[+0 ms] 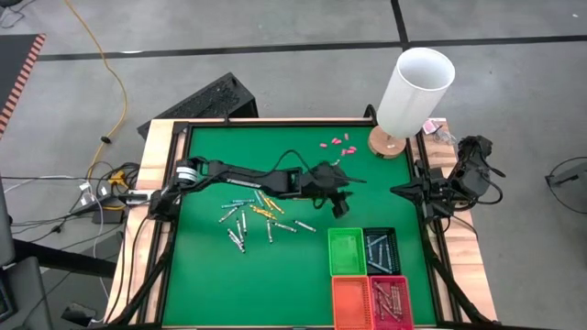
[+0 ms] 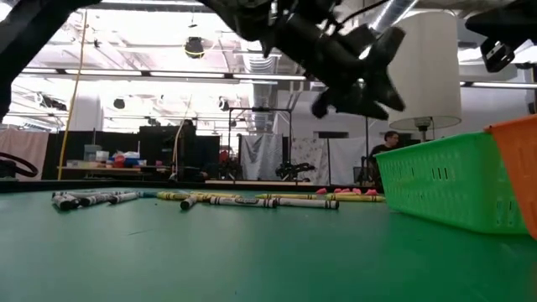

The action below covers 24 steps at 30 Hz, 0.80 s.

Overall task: Sort crayons
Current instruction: Put the light green crayon into the orange bin

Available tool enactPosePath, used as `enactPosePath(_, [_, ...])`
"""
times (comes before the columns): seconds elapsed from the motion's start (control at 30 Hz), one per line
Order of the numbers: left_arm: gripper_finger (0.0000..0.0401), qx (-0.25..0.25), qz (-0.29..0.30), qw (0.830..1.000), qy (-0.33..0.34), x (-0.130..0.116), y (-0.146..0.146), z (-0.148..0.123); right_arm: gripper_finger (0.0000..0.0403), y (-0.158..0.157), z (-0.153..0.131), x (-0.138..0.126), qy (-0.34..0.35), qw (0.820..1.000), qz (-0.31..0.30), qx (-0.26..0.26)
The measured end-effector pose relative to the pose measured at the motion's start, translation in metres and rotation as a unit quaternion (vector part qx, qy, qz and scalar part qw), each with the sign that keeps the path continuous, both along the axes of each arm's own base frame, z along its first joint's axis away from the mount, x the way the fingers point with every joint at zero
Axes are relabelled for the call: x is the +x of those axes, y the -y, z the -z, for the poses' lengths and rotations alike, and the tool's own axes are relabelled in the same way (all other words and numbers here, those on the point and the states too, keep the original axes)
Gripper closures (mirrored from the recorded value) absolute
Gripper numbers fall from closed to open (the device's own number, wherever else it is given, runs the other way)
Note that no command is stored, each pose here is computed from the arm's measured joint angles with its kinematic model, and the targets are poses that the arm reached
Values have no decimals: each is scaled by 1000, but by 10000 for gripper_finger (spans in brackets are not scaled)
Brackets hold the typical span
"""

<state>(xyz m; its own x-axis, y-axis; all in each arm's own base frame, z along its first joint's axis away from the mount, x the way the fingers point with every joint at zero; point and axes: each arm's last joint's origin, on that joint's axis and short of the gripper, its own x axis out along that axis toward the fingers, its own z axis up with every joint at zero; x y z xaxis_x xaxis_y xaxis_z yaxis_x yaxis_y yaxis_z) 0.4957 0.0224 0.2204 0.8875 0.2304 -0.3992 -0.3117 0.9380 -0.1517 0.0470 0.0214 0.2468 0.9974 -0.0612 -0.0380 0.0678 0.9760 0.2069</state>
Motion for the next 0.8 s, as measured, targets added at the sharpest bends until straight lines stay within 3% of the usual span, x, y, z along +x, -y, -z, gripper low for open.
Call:
enactPosePath(0.1, [255,55,-72,995,-36,-13,-5,13,403,0,0,0,-1,1000,0,0])
enactPosePath(0.17, [255,97,-88,989,-61,-16,-7,20,403,0,0,0,-1,1000,0,-1])
enactPosePath(0.3, [255,110,-5,991,-74,-13,-5,27,403,0,0,0,-1,1000,0,-1])
enactPosePath(0.47, [255,139,61,981,-122,-12,-5,52,403,0,1,0,-2,1000,0,-1])
enactPosePath(0.53, [255,134,88,982,-99,-7,-8,53,403,0,1,0,-2,1000,0,1])
enactPosePath(0.8, [255,120,130,975,-131,-9,-16,72,403,0,1,0,-5,1000,0,5])
